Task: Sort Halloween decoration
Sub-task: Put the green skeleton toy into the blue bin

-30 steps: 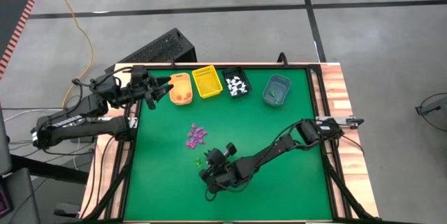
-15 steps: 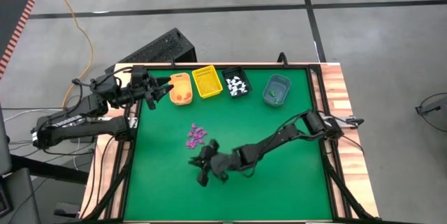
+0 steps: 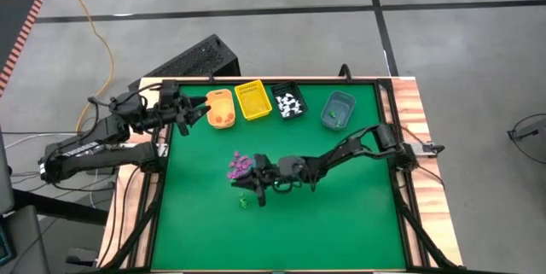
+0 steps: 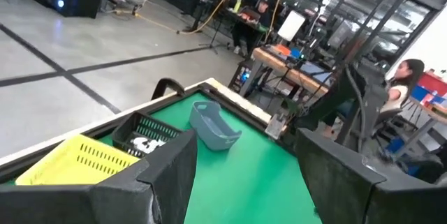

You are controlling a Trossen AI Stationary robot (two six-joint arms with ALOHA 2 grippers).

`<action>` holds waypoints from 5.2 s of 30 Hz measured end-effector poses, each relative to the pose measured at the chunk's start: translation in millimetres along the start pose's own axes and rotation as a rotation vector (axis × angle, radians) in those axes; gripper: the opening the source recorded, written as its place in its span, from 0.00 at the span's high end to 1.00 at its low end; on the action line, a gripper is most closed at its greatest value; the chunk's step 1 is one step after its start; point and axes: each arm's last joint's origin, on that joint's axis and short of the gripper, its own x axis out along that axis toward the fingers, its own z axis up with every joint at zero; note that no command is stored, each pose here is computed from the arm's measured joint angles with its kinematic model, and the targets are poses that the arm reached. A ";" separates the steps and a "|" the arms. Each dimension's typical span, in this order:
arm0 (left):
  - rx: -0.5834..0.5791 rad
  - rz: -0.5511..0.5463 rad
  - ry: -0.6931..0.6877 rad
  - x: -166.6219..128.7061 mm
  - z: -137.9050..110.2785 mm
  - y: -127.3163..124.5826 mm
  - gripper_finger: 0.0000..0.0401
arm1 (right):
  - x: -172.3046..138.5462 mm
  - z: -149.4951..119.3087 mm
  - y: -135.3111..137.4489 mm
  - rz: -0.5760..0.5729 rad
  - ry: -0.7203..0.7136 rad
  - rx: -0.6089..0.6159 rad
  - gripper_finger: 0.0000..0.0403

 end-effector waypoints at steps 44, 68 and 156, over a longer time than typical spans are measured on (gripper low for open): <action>0.005 0.232 -0.076 -4.0 0.2 7.7 0.42 | -275.6 55.4 -94.3 -1.322 -0.170 0.067 0.96; 0.003 0.248 -0.037 -4.3 -3.5 9.3 0.42 | -266.7 84.9 -101.6 -1.236 -0.046 0.046 0.50; -0.003 0.042 0.087 -3.7 -8.3 3.9 0.42 | 17.3 -92.1 24.3 -0.770 0.349 -0.109 0.56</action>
